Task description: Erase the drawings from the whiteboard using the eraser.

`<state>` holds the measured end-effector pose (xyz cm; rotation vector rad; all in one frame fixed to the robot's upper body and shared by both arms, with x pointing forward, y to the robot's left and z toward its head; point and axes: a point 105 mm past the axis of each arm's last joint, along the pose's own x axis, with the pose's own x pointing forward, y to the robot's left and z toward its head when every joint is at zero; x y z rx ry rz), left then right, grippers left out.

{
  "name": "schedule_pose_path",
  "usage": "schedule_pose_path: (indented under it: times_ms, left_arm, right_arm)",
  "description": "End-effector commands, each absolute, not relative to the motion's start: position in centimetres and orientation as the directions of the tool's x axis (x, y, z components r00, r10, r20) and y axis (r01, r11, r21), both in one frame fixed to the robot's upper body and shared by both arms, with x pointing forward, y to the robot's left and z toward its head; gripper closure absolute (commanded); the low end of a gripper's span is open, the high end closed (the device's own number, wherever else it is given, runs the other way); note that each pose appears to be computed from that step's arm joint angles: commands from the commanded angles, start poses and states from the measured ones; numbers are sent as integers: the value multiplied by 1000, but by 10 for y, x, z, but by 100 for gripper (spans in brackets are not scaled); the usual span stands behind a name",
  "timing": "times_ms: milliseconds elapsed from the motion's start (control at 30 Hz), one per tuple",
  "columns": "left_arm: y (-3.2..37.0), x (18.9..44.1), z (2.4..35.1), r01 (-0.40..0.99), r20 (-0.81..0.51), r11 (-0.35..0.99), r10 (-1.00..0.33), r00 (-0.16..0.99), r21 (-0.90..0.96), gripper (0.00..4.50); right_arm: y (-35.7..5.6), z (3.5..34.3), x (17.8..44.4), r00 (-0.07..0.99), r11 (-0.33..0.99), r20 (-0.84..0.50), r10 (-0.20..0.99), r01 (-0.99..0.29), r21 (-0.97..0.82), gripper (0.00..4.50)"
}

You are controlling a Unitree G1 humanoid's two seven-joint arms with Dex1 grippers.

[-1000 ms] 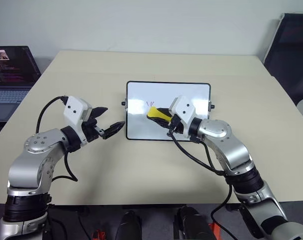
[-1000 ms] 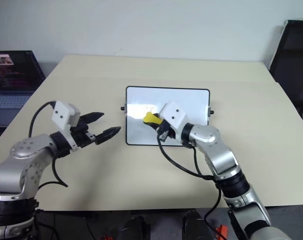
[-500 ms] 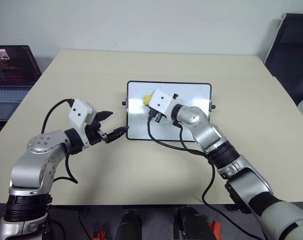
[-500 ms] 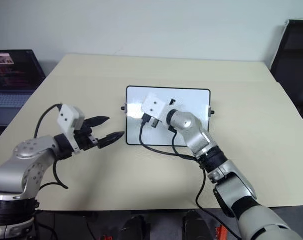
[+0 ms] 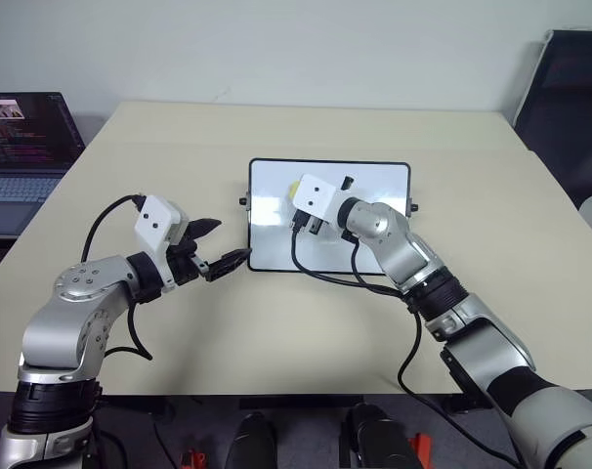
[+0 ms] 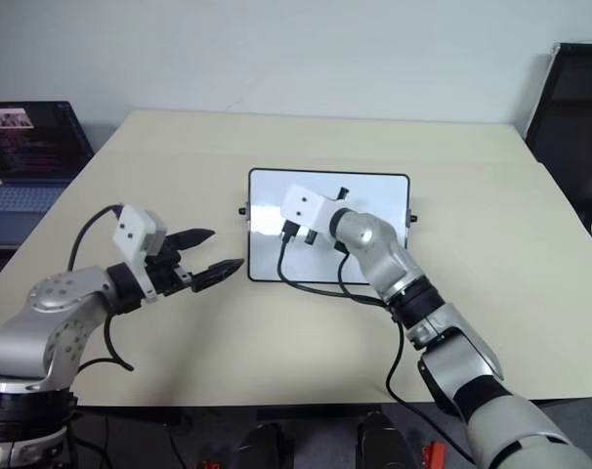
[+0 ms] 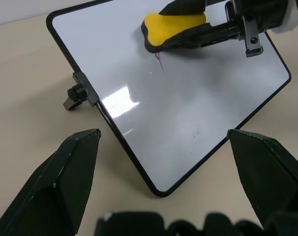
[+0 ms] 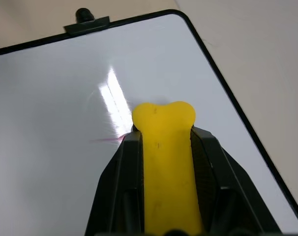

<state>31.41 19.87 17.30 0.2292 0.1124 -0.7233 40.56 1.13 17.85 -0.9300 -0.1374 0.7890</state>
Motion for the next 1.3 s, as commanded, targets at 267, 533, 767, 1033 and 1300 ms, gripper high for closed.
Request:
schedule_pose_path:
  times_ms: [267, 533, 767, 1033, 1300]
  left_arm:
    - [192, 311, 183, 677, -150, 707, -661, 735, 204, 0]
    - [190, 312, 182, 683, -148, 702, -668, 729, 202, 0]
    - [190, 312, 183, 685, -147, 701, -670, 728, 200, 0]
    - [187, 315, 184, 692, -143, 694, -678, 721, 200, 0]
    - [174, 315, 188, 717, -133, 650, -711, 691, 251, 0]
  right_arm:
    - [5, 184, 412, 769, 393, -153, 621, -474, -788, 354]
    - [-4, 174, 421, 783, 377, -199, 590, -485, -789, 354]
    - [11, 143, 388, 624, 202, -386, 679, -665, -719, 354]
    - [2, 199, 415, 792, 404, -83, 605, -395, -825, 354]
    - [-23, 224, 393, 779, 663, 11, 627, -526, -533, 354]
